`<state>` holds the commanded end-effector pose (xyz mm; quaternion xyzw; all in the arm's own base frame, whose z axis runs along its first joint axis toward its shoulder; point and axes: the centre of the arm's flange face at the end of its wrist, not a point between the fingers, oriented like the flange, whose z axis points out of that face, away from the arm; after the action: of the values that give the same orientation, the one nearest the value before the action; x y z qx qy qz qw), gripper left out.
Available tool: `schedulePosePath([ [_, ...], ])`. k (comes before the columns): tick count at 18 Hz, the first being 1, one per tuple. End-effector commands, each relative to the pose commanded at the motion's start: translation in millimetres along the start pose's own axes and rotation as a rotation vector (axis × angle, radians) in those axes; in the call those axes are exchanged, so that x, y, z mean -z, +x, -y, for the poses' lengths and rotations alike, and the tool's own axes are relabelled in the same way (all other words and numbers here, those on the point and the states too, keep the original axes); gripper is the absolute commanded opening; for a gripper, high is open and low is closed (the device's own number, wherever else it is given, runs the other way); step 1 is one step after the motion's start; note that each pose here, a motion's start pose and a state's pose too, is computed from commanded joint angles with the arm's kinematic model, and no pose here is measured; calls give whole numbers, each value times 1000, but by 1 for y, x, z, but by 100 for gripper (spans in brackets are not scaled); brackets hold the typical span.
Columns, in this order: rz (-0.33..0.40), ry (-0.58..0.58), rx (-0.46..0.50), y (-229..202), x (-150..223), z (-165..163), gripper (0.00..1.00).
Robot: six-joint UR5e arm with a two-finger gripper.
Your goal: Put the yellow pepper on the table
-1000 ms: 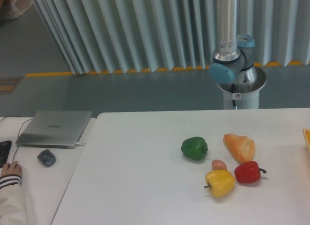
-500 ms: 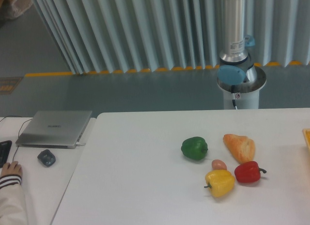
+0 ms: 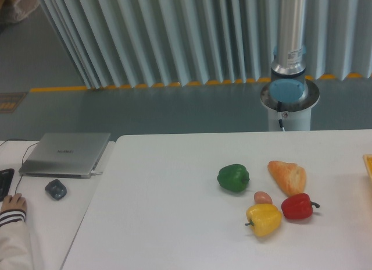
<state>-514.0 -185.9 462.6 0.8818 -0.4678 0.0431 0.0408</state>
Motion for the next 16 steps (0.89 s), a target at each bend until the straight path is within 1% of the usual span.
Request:
schedulePosePath([
  [3, -2, -18, 11, 14, -4, -9, 100],
  [8, 1, 23, -7, 21, -37, -30, 100],
  [16, 6, 14, 5, 21, -39, -29, 100],
])
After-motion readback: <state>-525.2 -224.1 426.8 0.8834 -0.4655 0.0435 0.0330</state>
